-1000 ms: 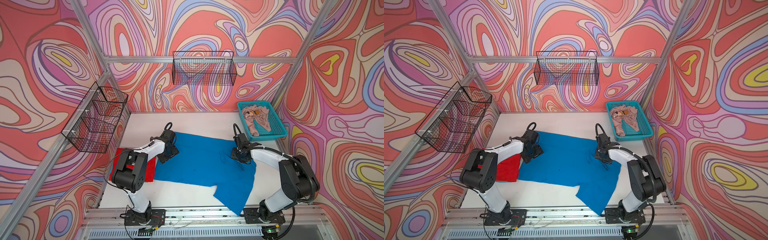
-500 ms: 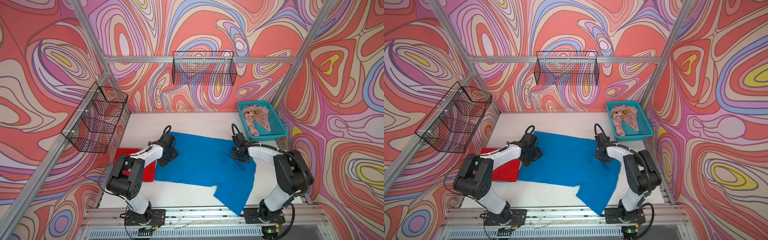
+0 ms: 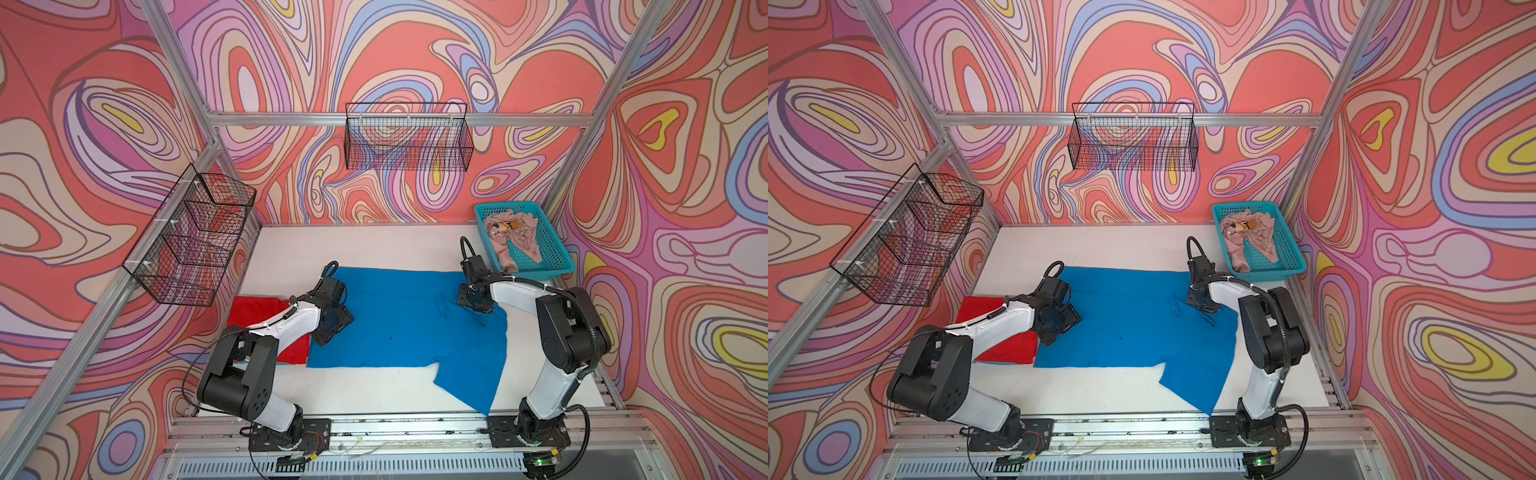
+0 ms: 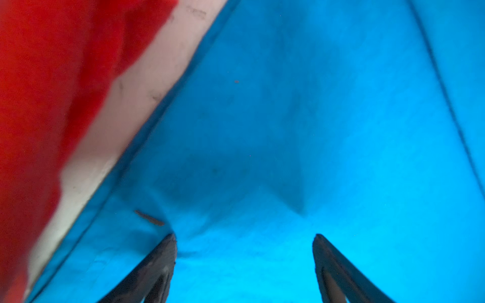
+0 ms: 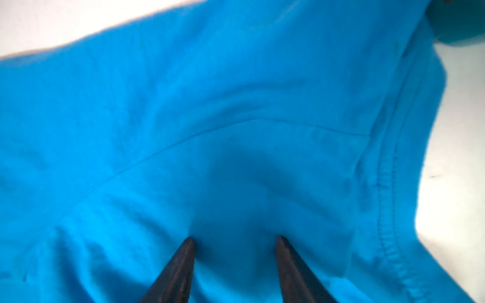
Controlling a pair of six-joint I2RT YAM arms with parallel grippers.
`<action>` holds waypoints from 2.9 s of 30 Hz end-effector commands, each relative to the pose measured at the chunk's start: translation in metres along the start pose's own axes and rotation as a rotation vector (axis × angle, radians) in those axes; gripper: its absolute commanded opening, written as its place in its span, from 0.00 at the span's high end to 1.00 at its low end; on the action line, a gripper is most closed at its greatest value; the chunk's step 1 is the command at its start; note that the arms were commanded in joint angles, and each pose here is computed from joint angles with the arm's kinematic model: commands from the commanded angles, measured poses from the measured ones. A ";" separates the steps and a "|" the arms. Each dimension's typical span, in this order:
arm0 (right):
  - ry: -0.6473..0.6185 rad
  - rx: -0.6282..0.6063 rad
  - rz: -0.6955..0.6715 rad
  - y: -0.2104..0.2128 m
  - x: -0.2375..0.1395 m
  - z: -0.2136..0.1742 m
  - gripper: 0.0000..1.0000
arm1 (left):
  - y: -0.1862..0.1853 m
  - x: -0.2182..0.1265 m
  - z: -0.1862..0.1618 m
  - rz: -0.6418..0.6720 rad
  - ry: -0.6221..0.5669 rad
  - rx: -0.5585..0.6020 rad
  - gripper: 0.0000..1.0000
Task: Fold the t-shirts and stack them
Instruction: 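Drag both grippers toward the robot across the blue t-shirt to flatten it, then move the right gripper to the blue t-shirt's hem nearest the robot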
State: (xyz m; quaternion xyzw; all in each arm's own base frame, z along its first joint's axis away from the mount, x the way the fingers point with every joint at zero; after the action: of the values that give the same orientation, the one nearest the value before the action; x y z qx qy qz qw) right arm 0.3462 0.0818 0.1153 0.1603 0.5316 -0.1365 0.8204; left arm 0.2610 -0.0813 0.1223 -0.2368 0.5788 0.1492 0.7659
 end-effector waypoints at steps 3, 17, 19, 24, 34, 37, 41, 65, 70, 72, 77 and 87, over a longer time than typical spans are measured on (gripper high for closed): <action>-0.034 -0.014 0.030 -0.007 -0.043 0.000 0.44 | -0.001 -0.022 0.004 0.002 -0.026 -0.001 0.12; 0.114 -0.026 0.197 -0.021 -0.032 -0.058 0.54 | 0.019 -0.072 0.000 0.002 -0.138 0.047 0.06; 0.116 -0.047 0.173 -0.019 -0.033 -0.066 0.54 | 0.026 -0.070 -0.004 0.001 -0.126 0.038 0.06; 0.084 -0.052 0.104 -0.024 -0.044 -0.074 0.53 | 0.041 -0.068 -0.014 -0.002 -0.096 0.039 0.06; 0.010 0.111 0.050 -0.059 -0.099 -0.087 0.27 | 0.073 -0.075 -0.042 0.052 -0.050 0.022 0.09; 0.030 0.151 0.054 -0.069 -0.107 -0.100 0.24 | 0.081 -0.074 -0.050 0.057 -0.039 0.009 0.11; 0.040 0.175 0.052 -0.075 -0.116 -0.112 0.24 | 0.089 -0.066 -0.058 0.082 -0.017 -0.012 0.15; 0.029 0.139 0.049 -0.061 -0.121 -0.129 0.28 | 0.094 -0.024 -0.058 0.108 -0.089 -0.011 0.65; 0.023 0.133 0.047 -0.061 -0.121 -0.129 0.28 | 0.096 -0.023 -0.058 0.122 -0.097 -0.004 0.55; 0.026 0.132 0.047 -0.061 -0.121 -0.130 0.28 | 0.097 -0.023 -0.058 0.134 -0.098 -0.003 0.56; 0.029 0.138 0.051 -0.060 -0.123 -0.130 0.28 | 0.101 -0.021 -0.061 0.164 -0.085 0.001 0.57; 0.029 0.154 0.006 -0.063 -0.127 -0.129 0.26 | 0.104 -0.013 -0.064 0.181 -0.057 0.013 0.73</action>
State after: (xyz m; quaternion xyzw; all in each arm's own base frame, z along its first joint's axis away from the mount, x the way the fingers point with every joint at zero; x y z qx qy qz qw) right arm 0.1643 0.0850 0.1689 0.2277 0.5365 -0.1513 0.7984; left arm 0.1578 -0.0303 0.1103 -0.1822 0.5623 0.2068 0.7796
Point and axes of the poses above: each gripper's point midway between its finger pads, its own x axis out along the fingers, its own y axis along the line the jaws close on, z = x × y, the point moved 10 cm from there along -x, back along the fingers, and after that the axes turned 9 degrees about x, right-handed, at the moved point
